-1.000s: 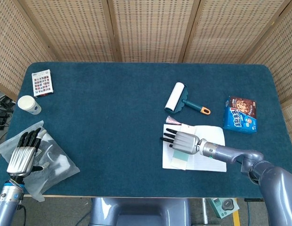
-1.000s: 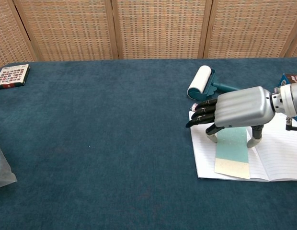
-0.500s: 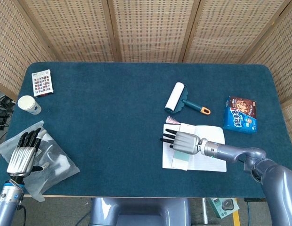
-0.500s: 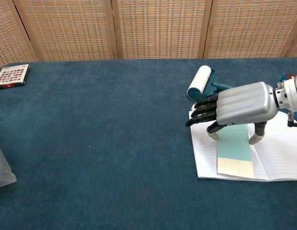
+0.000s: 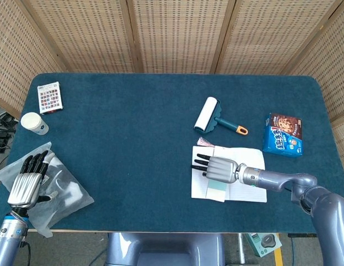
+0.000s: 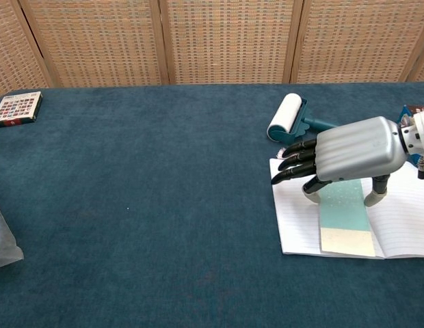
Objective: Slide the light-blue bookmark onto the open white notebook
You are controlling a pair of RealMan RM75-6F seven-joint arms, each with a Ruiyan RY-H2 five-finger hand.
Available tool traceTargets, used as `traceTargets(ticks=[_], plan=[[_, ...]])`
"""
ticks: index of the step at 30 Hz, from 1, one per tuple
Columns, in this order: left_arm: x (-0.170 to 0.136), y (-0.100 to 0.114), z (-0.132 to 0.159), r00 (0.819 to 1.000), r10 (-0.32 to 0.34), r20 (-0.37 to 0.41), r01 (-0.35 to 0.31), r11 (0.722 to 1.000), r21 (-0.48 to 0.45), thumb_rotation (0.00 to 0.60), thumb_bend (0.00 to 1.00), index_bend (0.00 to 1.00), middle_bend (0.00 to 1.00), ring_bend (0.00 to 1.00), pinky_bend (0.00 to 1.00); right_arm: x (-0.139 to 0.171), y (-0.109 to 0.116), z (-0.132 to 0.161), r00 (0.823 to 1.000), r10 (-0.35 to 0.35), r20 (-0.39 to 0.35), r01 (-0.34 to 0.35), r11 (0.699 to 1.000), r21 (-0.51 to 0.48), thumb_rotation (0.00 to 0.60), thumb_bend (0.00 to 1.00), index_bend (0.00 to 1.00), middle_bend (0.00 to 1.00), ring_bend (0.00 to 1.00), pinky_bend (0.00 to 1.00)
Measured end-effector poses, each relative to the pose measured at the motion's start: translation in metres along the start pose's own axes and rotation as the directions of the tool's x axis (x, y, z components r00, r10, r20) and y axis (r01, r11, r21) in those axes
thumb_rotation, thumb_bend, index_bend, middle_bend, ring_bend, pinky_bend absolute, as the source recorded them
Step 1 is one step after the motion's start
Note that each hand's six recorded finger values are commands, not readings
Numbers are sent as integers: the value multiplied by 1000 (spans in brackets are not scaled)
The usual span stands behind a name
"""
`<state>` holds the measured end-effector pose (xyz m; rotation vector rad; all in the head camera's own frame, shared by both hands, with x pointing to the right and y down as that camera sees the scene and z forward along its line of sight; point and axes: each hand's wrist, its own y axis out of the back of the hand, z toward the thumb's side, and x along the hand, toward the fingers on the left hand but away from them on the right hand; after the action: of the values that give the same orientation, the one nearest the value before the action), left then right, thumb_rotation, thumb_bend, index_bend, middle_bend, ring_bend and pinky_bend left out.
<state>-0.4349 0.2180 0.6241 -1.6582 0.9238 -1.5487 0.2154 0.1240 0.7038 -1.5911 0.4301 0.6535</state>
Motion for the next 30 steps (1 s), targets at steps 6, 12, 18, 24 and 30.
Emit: traceTargets(ticks=[6,12,18,24,30], plan=[[0,1,1,1000,3,2,-3,1000,-1,600,118,0,0,0,0,2,0,1,1000,3,-9,-3,1000,20,600,211,566,61,0,44],[-1,0,0,1000,1,1,-1,1000,-1,600,118,0,0,0,0,2,0,1,1000,3,-12,-3,999,37,600,209,530,56,0,38],[0,0,0,1000,-1,2,1,1000,-3,600,119,0,0,0,0,1,2,-1,1000,-5,-4,5,999,52,600,201,397,17,0,24],[0,1,0,1000,2,1,-2,1000,-7,600,118,0,0,0,0,2,4,-3,1000,-10,2,9,998,64,600,196,284,0,0,23],[0,2,-1,1000,3,1,-3,1000,-11,600,118,0,0,0,0,5,3,-6,1000,3,16,-4,997,77,600,184,197,0,0,23]])
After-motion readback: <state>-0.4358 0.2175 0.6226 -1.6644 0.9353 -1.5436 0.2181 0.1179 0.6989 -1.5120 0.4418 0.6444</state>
